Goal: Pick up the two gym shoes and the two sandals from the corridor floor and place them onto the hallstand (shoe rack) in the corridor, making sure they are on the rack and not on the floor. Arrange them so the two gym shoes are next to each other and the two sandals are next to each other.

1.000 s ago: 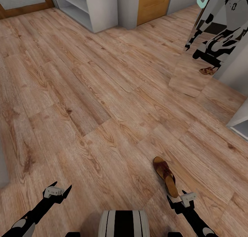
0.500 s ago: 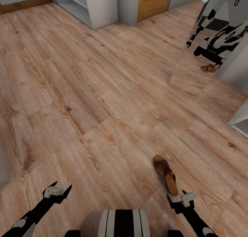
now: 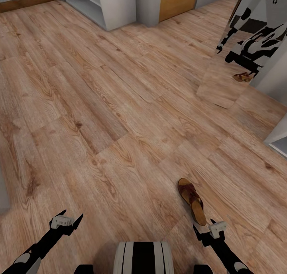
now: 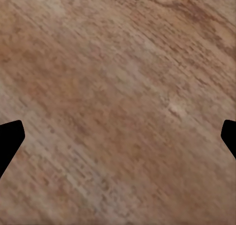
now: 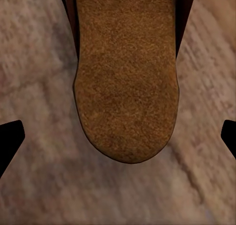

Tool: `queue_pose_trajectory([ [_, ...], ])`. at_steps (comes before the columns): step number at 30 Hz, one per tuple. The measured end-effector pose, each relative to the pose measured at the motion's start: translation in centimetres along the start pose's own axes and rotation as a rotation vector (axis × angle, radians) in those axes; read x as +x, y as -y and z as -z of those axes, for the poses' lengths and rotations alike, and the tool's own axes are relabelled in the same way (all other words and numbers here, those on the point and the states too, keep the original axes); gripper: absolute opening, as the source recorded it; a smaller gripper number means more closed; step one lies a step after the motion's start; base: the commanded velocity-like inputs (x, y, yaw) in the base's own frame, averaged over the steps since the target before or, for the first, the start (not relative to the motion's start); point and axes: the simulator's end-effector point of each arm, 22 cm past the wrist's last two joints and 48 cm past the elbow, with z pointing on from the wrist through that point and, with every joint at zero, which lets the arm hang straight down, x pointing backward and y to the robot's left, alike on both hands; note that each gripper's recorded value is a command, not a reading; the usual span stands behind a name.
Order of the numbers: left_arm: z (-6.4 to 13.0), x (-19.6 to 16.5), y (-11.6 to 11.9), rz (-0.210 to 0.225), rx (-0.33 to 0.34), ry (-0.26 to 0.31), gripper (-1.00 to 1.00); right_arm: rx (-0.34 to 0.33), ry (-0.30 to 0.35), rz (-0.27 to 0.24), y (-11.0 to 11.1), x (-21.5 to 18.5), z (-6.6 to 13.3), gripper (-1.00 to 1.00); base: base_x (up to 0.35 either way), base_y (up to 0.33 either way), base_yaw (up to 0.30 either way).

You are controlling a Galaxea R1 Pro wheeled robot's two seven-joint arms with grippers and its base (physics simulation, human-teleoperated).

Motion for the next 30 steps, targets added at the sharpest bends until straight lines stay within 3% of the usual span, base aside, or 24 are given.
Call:
queue_pose_trajectory([
  [30,0.00,0.01,0.03,0.000,0.001,0.000,1.00,-0.004,0.007,-0.005,-0.47,-0.42,-0.31,1.00,0.000,0.000,0.000],
])
